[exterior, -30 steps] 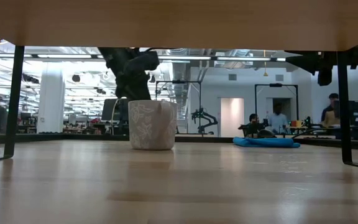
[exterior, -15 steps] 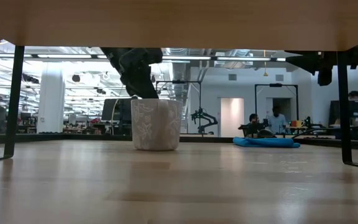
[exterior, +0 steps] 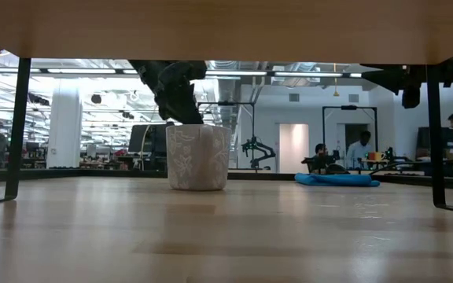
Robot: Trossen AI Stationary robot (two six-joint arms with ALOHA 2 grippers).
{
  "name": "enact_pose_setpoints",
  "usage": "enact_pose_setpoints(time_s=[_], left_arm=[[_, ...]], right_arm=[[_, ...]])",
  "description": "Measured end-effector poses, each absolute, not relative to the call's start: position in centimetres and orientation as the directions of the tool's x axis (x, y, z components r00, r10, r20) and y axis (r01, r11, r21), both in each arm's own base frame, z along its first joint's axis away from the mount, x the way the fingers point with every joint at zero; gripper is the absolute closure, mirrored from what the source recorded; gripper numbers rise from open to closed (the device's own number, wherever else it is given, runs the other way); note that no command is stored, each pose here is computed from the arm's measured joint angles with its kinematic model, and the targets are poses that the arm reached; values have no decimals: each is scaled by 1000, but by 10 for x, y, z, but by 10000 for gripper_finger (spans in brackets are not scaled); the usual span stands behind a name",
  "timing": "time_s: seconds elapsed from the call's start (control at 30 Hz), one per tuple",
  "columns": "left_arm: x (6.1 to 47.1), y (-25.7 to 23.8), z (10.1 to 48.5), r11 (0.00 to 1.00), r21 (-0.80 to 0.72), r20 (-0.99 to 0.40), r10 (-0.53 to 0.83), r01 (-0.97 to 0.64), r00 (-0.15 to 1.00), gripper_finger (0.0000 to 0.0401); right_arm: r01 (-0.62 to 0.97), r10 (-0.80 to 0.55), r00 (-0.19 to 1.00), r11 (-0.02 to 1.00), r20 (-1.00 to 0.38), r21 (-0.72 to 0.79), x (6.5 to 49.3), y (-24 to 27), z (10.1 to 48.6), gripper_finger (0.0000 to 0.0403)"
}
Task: Stack small to large cups/mugs on shelf
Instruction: Put the white mug on the shelf
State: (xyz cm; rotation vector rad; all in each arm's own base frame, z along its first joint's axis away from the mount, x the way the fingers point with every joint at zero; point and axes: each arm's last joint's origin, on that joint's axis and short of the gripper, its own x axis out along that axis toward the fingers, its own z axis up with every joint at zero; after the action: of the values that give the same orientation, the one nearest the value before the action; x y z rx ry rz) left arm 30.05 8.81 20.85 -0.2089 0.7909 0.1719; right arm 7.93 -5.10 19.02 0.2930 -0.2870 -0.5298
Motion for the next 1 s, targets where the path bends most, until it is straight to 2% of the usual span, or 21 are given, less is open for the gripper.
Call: enact_pose_setpoints(time_s=[0.17, 0.37, 0.53, 0.7, 0.87, 1.0], left_arm=[[308, 88, 228, 968, -183, -672, 2, -169, 740, 319], [318, 85, 261, 958, -273, -628, -106, -91, 771, 257], [323, 74, 278, 897, -442, -579, -264, -25, 771, 222], [326, 60, 284, 827, -558, -515, -407, 65, 754, 214], [330, 44, 285, 808, -587, -513, -419, 50, 749, 214], [334, 28, 285, 826, -564, -540, -358, -12, 762, 214]], right_arm=[[451, -532, 825, 823, 191, 345, 79, -51, 190, 211], [451, -532, 825, 824, 192, 344, 79, -51, 190, 210], [451, -532, 825, 824, 191, 343, 79, -51, 190, 210], [457, -532, 825, 827, 191, 327, 79, -51, 190, 211], [468, -532, 825, 833, 191, 296, 79, -51, 190, 211], [468, -532, 825, 833, 191, 296, 79, -51, 190, 209]])
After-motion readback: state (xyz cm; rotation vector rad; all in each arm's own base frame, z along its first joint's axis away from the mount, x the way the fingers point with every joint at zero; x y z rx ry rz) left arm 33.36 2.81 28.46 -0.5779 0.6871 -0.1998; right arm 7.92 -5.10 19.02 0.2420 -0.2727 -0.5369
